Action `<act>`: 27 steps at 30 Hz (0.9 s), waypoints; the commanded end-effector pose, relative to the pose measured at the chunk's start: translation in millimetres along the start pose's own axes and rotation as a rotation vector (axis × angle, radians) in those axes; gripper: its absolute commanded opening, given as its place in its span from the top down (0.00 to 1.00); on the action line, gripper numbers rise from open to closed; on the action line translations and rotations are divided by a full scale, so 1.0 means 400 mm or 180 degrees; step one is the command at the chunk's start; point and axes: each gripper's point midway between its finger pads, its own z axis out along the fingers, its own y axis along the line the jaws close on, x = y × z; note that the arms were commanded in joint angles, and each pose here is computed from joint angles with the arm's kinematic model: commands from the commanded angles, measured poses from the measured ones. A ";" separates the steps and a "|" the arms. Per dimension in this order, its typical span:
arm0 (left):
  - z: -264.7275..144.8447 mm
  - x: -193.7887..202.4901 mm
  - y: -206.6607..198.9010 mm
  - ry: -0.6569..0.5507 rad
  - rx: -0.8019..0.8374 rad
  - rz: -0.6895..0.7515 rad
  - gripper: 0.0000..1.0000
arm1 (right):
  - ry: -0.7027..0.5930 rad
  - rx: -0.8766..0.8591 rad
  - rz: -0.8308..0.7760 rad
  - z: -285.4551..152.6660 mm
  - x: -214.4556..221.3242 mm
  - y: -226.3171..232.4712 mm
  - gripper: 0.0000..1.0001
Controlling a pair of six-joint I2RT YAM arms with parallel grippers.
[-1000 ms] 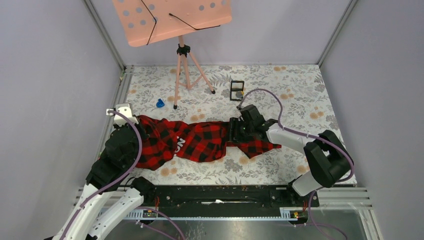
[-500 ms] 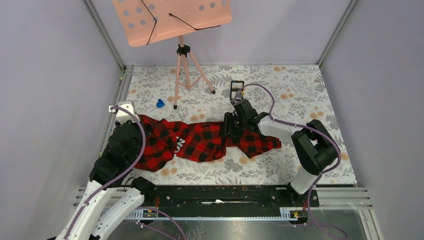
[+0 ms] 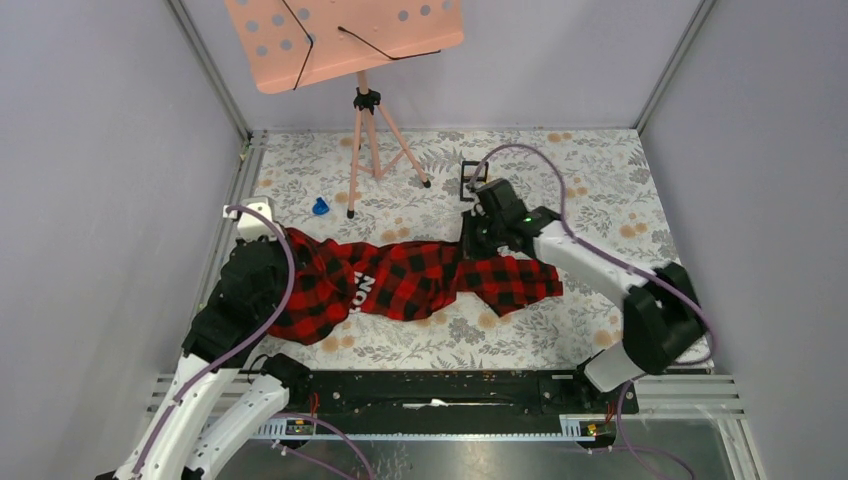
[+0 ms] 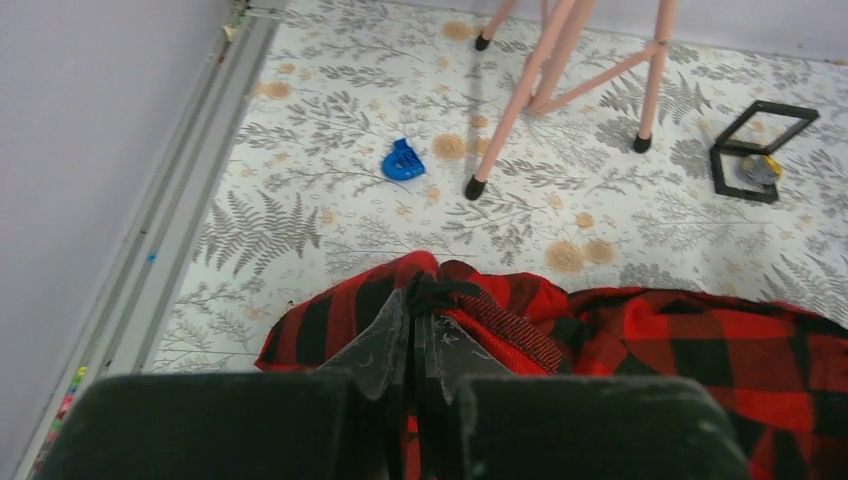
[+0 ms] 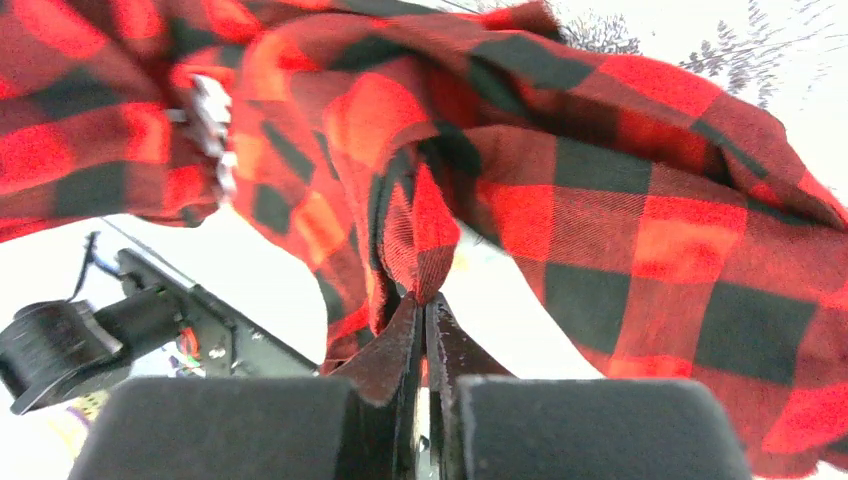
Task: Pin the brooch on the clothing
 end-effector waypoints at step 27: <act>-0.129 0.001 -0.253 0.0546 0.1744 -0.1218 0.01 | -0.1072 -0.0948 -0.0446 -0.355 -0.083 0.479 1.00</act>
